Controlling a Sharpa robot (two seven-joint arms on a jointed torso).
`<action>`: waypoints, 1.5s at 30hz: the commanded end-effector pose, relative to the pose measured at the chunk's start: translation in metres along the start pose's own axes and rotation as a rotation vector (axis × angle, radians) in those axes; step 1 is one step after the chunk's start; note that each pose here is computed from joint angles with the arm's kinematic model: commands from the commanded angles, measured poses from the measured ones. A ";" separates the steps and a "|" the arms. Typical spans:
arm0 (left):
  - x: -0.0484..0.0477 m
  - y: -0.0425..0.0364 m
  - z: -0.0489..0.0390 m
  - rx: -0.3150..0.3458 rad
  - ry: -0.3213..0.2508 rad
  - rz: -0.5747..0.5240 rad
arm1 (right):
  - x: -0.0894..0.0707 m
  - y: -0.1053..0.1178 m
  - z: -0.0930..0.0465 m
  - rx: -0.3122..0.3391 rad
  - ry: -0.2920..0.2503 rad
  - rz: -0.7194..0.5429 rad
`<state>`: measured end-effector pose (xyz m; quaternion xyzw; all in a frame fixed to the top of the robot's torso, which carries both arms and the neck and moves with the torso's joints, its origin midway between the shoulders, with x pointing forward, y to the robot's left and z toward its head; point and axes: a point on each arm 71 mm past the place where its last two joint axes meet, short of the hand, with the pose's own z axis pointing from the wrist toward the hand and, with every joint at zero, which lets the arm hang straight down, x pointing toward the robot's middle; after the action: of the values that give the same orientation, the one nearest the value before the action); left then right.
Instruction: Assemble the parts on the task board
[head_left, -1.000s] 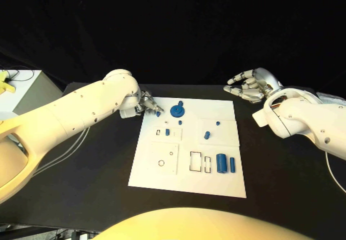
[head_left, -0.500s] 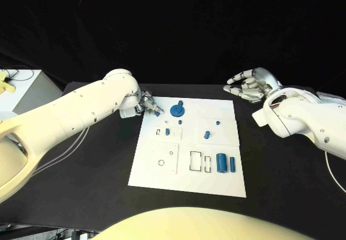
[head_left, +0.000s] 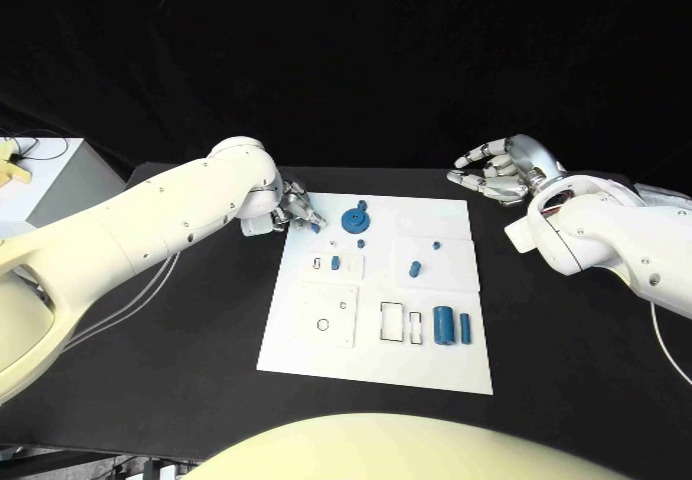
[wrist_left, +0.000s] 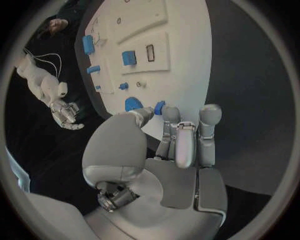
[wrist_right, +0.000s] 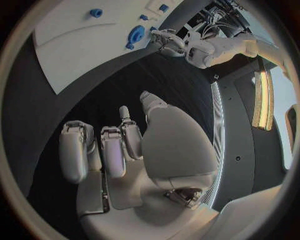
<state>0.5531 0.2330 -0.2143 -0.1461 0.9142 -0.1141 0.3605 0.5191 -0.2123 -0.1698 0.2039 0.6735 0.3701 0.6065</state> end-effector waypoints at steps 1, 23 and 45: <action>0.0010 -0.0016 -0.0006 0.012 0.016 -0.008 | 0.001 0.001 0.000 -0.008 0.013 -0.005; 0.0038 -0.0096 -0.0236 0.123 0.001 -0.055 | 0.000 -0.001 -0.001 -0.004 0.012 -0.006; 0.0345 0.0019 -0.0588 0.173 -0.033 0.037 | -0.004 -0.007 -0.003 -0.009 -0.012 -0.005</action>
<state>0.4879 0.2305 -0.1959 -0.1059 0.9042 -0.1828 0.3712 0.5186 -0.2208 -0.1729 0.2079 0.6736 0.3645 0.6085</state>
